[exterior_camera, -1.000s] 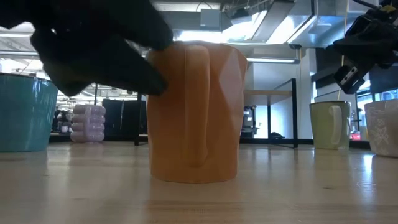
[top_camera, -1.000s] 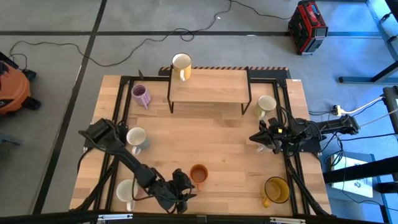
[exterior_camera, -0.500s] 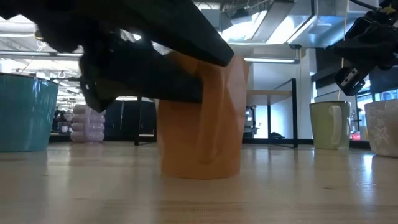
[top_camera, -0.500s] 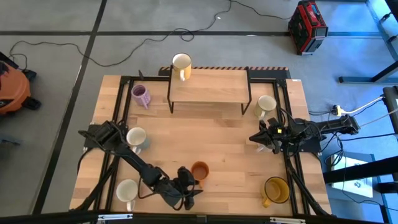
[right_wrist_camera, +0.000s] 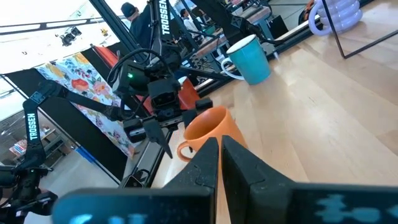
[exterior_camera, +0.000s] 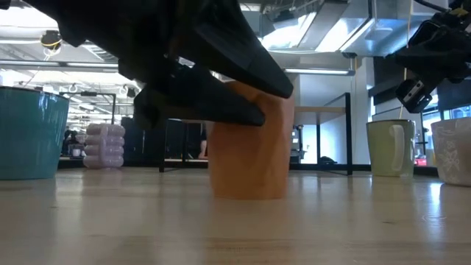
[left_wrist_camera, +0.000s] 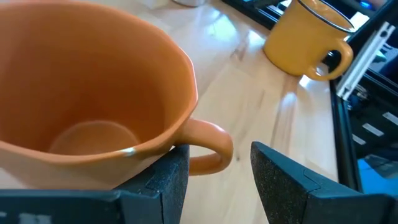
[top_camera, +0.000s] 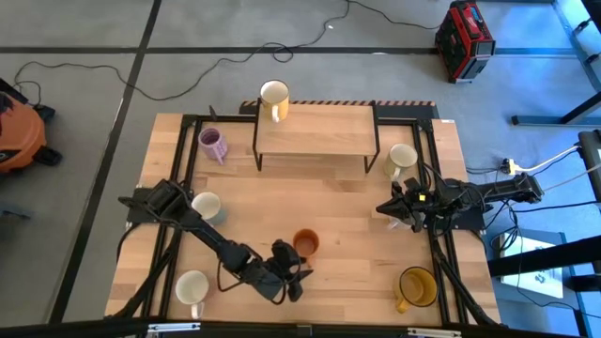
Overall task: Place coffee mugs
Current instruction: Put the orange mug on the shelf
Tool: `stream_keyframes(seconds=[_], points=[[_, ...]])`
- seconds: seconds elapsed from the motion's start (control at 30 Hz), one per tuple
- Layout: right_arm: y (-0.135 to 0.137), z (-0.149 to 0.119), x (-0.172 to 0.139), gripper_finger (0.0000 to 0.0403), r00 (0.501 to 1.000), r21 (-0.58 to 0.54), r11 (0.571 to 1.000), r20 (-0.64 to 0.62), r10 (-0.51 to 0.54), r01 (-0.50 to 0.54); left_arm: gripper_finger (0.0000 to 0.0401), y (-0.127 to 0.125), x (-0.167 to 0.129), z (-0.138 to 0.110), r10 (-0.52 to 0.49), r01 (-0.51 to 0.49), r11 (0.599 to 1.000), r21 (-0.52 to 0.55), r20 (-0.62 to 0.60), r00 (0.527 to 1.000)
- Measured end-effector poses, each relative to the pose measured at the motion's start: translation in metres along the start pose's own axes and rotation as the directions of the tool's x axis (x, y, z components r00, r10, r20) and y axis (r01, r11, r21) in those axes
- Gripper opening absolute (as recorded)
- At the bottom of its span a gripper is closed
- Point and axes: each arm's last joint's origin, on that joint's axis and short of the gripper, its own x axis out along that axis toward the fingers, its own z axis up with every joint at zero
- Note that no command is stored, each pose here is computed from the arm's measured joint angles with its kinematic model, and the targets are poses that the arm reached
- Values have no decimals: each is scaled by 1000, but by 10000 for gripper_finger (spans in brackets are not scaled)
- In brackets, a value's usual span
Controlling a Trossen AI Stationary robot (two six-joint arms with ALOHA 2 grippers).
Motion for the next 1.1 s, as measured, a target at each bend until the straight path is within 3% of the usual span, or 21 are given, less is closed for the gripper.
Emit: stream_keyframes(seconds=[0.4, 0.73, 0.9, 1.1], points=[[0, 0, 0, 10, 1000, 0, 1000, 0, 0, 0, 166, 7, 8, 8, 32, -32, 999, -11, 22, 999], [0, 0, 0, 10, 1000, 0, 1000, -1, -3, 3, 166, 13, 25, -2, 46, -42, 998, -45, 80, 996], [0, 0, 0, 10, 1000, 0, 1000, 4, -8, 8, 166, 20, 30, -1, 97, -91, 995, -50, 110, 989], [-1, 0, 0, 10, 1000, 0, 1000, 14, -23, 23, 131, 27, 37, 6, 123, -115, 991, -68, 125, 985]])
